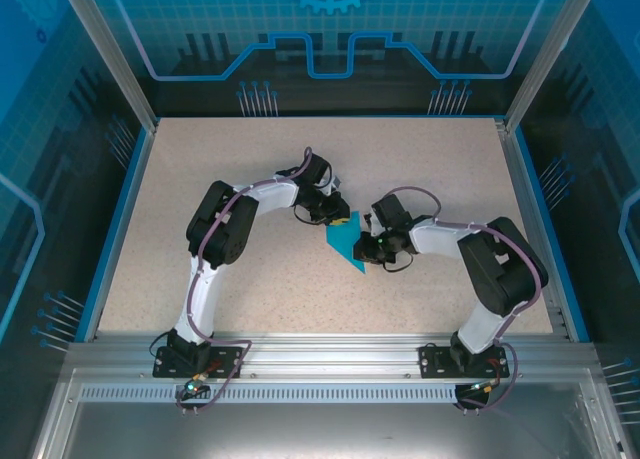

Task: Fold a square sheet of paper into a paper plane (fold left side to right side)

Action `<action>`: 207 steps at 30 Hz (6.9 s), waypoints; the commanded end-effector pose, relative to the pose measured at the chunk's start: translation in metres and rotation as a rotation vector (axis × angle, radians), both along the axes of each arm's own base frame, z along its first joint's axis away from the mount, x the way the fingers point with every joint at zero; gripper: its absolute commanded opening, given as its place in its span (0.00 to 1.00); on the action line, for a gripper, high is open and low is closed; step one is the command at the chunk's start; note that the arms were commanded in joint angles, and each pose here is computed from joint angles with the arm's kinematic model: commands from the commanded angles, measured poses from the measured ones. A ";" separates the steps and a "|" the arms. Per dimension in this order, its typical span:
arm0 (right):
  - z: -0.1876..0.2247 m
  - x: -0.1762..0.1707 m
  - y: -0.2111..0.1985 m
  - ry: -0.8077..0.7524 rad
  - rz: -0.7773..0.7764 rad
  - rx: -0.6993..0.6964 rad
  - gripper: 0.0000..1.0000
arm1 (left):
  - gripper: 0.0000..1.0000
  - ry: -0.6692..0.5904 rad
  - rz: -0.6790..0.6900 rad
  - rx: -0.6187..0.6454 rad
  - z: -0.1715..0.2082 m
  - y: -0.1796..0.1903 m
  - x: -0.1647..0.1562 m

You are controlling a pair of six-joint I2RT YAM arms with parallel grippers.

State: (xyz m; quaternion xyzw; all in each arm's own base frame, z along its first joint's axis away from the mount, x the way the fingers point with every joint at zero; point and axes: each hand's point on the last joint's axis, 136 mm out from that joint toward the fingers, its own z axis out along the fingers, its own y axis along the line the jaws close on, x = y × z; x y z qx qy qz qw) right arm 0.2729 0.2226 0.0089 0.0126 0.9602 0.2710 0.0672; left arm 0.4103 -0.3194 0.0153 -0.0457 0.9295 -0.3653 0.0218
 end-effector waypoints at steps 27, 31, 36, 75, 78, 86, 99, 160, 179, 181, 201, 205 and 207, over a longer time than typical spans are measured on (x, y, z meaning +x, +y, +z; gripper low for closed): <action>0.006 -0.106 -0.046 0.176 0.150 -0.120 0.16 | 0.34 -0.015 0.007 0.097 0.031 0.020 0.020; 0.035 -0.084 -0.047 0.030 0.131 -0.059 0.30 | 0.42 -0.088 0.007 0.041 0.072 0.022 0.023; 0.063 -0.052 -0.060 -0.149 0.075 -0.005 0.51 | 0.55 -0.148 0.054 -0.005 0.099 0.035 0.001; 0.120 -0.040 -0.062 -0.346 -0.046 0.402 0.99 | 0.22 -0.103 -0.013 -0.202 0.054 -0.036 -0.047; 0.132 -0.034 -0.060 -0.374 -0.055 0.485 0.99 | 0.13 -0.197 -0.041 -0.219 0.081 -0.035 -0.045; 0.175 -0.017 -0.068 -0.467 -0.042 0.595 0.99 | 0.00 -0.558 -0.165 -0.265 0.193 -0.025 -0.055; 0.262 -0.034 -0.038 -0.756 0.272 0.713 0.99 | 0.00 -1.052 -0.279 -0.389 0.308 0.012 -0.121; 0.246 -0.051 0.008 -0.733 0.421 0.658 0.18 | 0.24 -1.062 -0.437 -0.476 0.319 -0.009 -0.132; 0.161 0.002 -0.066 -0.439 0.165 -0.805 0.07 | 0.89 -1.090 0.276 0.218 0.305 0.131 -0.077; 0.155 0.009 -0.059 -0.429 0.190 -0.933 0.07 | 0.89 -1.070 0.329 0.265 0.303 0.144 -0.077; 0.038 0.022 0.044 -0.233 0.571 -1.111 0.41 | 0.92 -1.013 0.385 0.299 0.296 0.170 -0.101; 0.059 -0.004 0.061 -0.240 0.568 -0.842 0.65 | 0.95 -0.989 0.380 0.304 0.289 0.170 -0.103; 0.078 -0.016 0.061 -0.259 0.551 -0.727 0.78 | 0.97 -0.966 0.377 0.294 0.281 0.166 -0.101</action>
